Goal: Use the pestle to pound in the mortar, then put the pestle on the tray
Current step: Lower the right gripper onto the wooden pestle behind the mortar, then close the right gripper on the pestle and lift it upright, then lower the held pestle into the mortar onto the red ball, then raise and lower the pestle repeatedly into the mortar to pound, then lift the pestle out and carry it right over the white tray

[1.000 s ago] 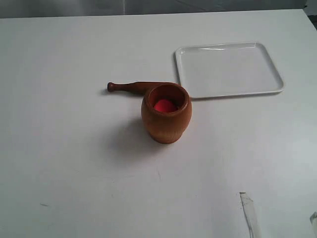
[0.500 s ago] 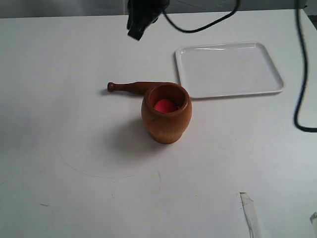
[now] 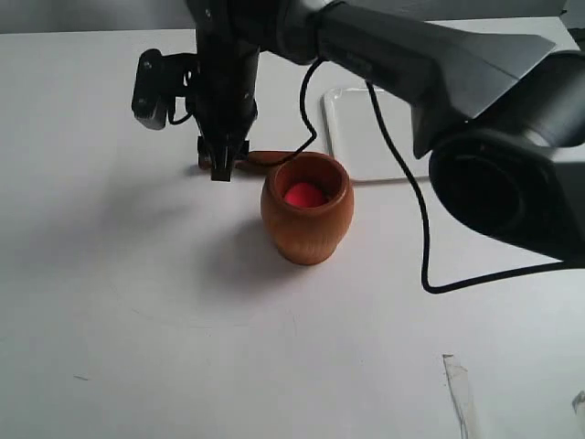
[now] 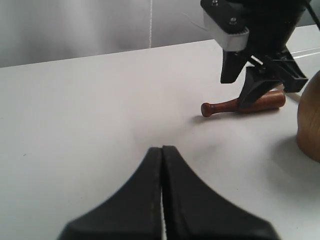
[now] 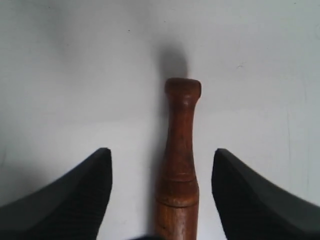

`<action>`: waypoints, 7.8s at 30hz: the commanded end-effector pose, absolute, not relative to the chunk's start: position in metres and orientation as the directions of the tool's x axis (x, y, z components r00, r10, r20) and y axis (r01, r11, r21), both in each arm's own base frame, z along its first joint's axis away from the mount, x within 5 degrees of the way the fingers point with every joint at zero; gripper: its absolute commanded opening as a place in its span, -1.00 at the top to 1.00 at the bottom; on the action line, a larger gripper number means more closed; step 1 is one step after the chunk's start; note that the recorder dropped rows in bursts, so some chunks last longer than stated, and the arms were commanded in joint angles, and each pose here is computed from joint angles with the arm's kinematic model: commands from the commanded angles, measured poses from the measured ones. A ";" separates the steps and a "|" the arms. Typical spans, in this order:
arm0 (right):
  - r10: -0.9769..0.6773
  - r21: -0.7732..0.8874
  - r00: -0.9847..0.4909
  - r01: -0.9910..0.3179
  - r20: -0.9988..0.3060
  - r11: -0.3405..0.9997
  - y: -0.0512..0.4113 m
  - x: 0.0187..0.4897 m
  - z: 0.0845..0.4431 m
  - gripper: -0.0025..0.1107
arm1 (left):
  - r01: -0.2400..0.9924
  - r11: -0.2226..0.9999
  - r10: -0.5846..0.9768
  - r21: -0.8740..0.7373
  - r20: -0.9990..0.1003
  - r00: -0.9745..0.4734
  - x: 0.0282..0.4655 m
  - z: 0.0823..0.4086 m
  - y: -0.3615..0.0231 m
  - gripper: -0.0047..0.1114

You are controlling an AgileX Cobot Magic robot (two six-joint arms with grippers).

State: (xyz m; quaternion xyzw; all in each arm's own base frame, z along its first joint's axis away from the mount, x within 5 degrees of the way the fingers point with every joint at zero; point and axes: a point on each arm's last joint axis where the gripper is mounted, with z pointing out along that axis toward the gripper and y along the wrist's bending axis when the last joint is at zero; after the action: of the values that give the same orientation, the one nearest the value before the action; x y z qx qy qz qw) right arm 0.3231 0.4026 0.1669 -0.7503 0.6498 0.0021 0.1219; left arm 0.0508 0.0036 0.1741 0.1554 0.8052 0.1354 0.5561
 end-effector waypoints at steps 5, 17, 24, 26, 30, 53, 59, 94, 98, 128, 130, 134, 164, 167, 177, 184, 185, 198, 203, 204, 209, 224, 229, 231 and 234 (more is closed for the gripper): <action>-0.964 -0.208 0.137 -0.974 -0.227 -0.089 0.413 0.330 0.148 -0.06 | 0.103 0.920 0.390 0.378 -0.861 -0.328 0.051 0.174 0.003 0.92; -0.964 -0.106 -0.014 -0.993 -0.264 0.043 0.396 0.353 0.118 -0.02 | 0.103 0.920 0.390 0.378 -0.861 -0.328 0.051 0.174 0.003 0.92; -0.982 -0.155 0.041 -0.988 -0.186 -0.011 0.396 0.351 0.109 0.90 | 0.103 0.920 0.390 0.378 -0.861 -0.328 0.051 0.174 0.003 0.92; -0.987 -0.199 0.060 -0.980 -0.149 -0.029 0.395 0.353 0.111 0.96 | 0.103 0.920 0.390 0.378 -0.861 -0.328 0.051 0.174 0.003 0.92; -0.976 -0.271 0.016 -0.962 -0.217 0.044 0.400 0.359 0.143 0.96 | 0.103 0.920 0.390 0.378 -0.861 -0.328 0.051 0.174 0.003 0.92; -0.708 -0.322 -0.071 -0.856 -0.703 0.405 0.366 0.314 0.385 0.96 | 0.103 0.920 0.390 0.378 -0.861 -0.328 0.051 0.174 0.003 0.92; -0.738 -0.336 -0.099 -0.844 -0.667 0.417 0.353 0.297 0.404 0.96 | 0.103 0.920 0.390 0.378 -0.861 -0.328 0.051 0.174 0.003 0.92; 0.168 -0.008 0.168 -0.729 -0.971 0.684 0.195 0.153 0.234 0.96 | 0.103 0.920 0.390 0.378 -0.861 -0.328 0.051 0.174 0.003 0.92; 0.117 -0.010 0.122 -0.731 -0.986 0.682 0.217 0.168 0.214 0.96 | 0.103 0.920 0.390 0.378 -0.861 -0.328 0.051 0.174 0.003 0.92; 0.161 -0.051 0.233 -0.700 -0.959 0.712 0.211 0.167 0.259 0.96 | 0.103 0.920 0.390 0.378 -0.861 -0.328 0.051 0.174 0.003 0.92; 0.113 -0.027 0.149 -0.710 -0.982 0.703 0.221 0.174 0.232 0.96 | 0.103 0.920 0.390 0.378 -0.861 -0.328 0.051 0.174 0.003 0.92; -0.011 0.038 -0.063 -0.720 -0.998 0.693 0.236 0.183 0.162 0.96 | 0.103 0.920 0.390 0.378 -0.861 -0.328 0.051 0.174 0.003 0.92; -0.144 -0.019 -0.099 -0.758 -0.985 0.652 0.247 0.185 0.154 0.96 | 0.103 0.920 0.390 0.378 -0.861 -0.328 0.051 0.174 0.003 0.92; -0.164 -0.023 -0.111 -0.758 -0.980 0.652 0.248 0.186 0.142 0.96 | 0.103 0.920 0.390 0.378 -0.861 -0.328 0.051 0.174 0.003 0.92; 0.214 0.003 0.185 -0.751 -0.959 0.661 0.231 0.175 0.245 0.96 | 0.103 0.920 0.390 0.378 -0.861 -0.328 0.051 0.174 0.003 0.92; 0.284 -0.059 0.319 -0.752 -0.904 0.657 0.205 0.152 0.306 0.96 | 0.103 0.920 0.390 0.378 -0.861 -0.328 0.051 0.174 0.003 0.92; 0.264 -0.065 0.312 -0.749 -0.913 0.659 0.205 0.152 0.305 0.96 | 0.103 0.920 0.390 0.378 -0.861 -0.328 0.051 0.174 0.003 0.92; -0.028 -0.021 0.003 -0.767 -1.000 0.641 0.243 0.181 0.198 0.96 | 0.103 0.920 0.390 0.378 -0.861 -0.328 0.051 0.174 0.003 0.92; -0.121 0.011 -0.116 -0.766 -0.986 0.642 0.250 0.185 0.152 0.96 | 0.103 0.920 0.390 0.378 -0.861 -0.328 0.051 0.174 0.003 0.92; -0.126 0.024 -0.137 -0.764 -0.982 0.644 0.250 0.185 0.147 0.96 | 0.103 0.920 0.390 0.378 -0.861 -0.328 0.051 0.174 0.003 0.92; -0.119 0.030 -0.139 -0.763 -0.983 0.646 0.250 0.185 0.145 0.96 | 0.103 0.920 0.390 0.378 -0.861 -0.328 0.051 0.174 0.003 0.92; -0.056 -0.179 0.340 -0.341 -0.939 0.923 0.162 0.174 0.311 0.96 | 0.103 0.920 0.390 0.378 -0.861 -0.328 0.051 0.174 0.003 0.92; -0.137 -0.192 0.238 -0.228 -0.962 0.954 0.129 0.191 0.311 0.96 | 0.103 0.920 0.390 0.378 -0.861 -0.328 0.051 0.174 0.003 0.92; -0.192 -0.229 0.155 -0.276 -0.969 0.934 0.129 0.205 0.301 0.96 | 0.103 0.920 0.390 0.378 -0.861 -0.328 0.051 0.174 0.003 0.92; -0.279 -0.256 -0.018 -0.344 -0.960 0.903 0.132 0.238 0.288 0.96 | 0.103 0.920 0.390 0.378 -0.861 -0.328 0.051 0.174 0.003 0.92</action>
State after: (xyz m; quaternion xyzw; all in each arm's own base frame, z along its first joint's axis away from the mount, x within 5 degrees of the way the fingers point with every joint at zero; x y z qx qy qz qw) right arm 0.2137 0.1282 0.3000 -0.1696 0.6634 0.0267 0.7283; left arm 0.0508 0.0036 0.1741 0.1554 0.8052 0.1354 0.5561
